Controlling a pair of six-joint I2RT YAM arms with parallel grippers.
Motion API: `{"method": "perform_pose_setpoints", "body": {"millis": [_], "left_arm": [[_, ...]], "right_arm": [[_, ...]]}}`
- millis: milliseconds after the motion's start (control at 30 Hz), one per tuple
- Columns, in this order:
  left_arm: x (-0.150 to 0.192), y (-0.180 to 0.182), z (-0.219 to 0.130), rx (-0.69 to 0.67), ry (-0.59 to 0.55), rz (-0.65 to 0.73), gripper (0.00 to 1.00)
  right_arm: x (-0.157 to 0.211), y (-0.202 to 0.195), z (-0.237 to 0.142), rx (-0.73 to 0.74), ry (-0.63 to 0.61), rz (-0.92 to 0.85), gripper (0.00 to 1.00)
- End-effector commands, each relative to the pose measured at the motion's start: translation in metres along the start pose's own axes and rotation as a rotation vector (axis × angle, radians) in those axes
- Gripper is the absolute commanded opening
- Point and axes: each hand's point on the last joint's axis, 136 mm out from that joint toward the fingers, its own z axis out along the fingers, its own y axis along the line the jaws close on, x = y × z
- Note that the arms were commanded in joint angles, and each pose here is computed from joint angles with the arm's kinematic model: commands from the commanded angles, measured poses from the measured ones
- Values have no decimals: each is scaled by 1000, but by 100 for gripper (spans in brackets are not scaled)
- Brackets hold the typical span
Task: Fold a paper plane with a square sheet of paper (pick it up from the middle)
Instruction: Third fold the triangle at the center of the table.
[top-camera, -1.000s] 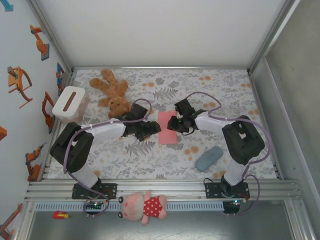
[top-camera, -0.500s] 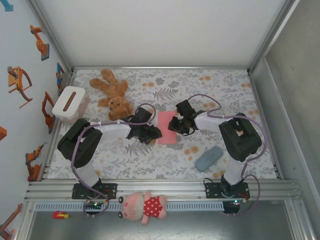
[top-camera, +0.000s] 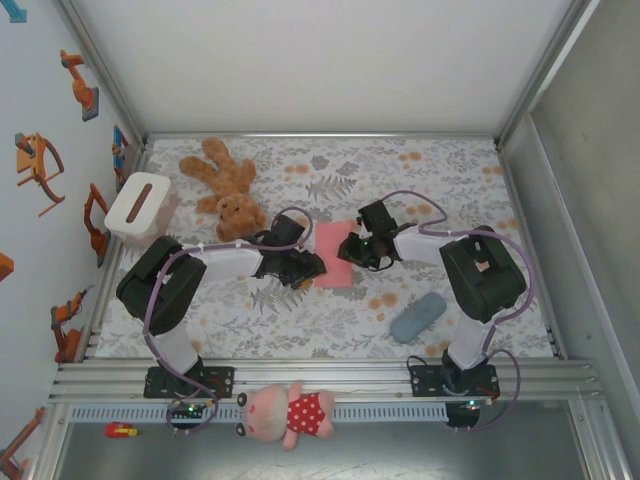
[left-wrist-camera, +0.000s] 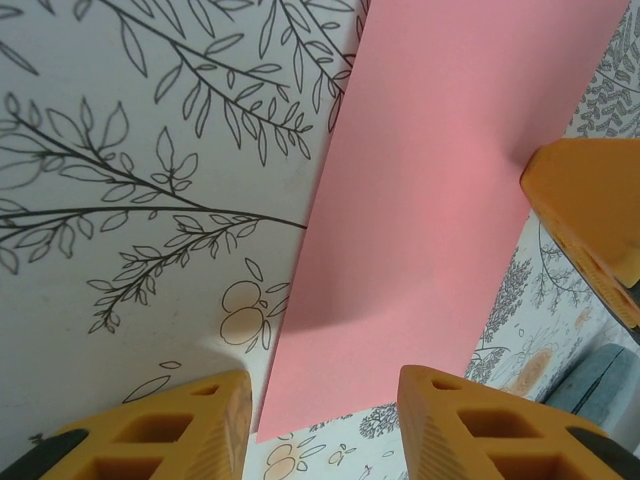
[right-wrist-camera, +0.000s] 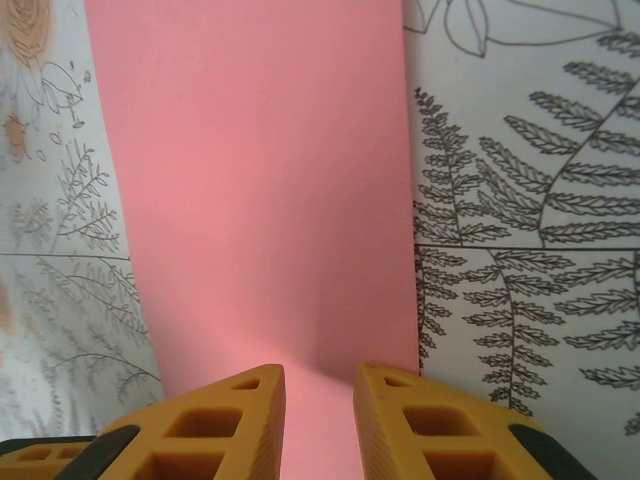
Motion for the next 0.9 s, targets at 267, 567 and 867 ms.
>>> {"method": "perform_pose_setpoints", "body": {"millis": [267,567,867], "left_arm": [[11,3,10,5,61,-8,43],[-6,-30,0,173,40,-12,40],[-21,-27,1,238,67,-70,38]], "right_arm": [[22,-30,13,-7,110,126,26],[23,-36,13,9,107,130,26],[22,-36,11,12,99,122,26]]}}
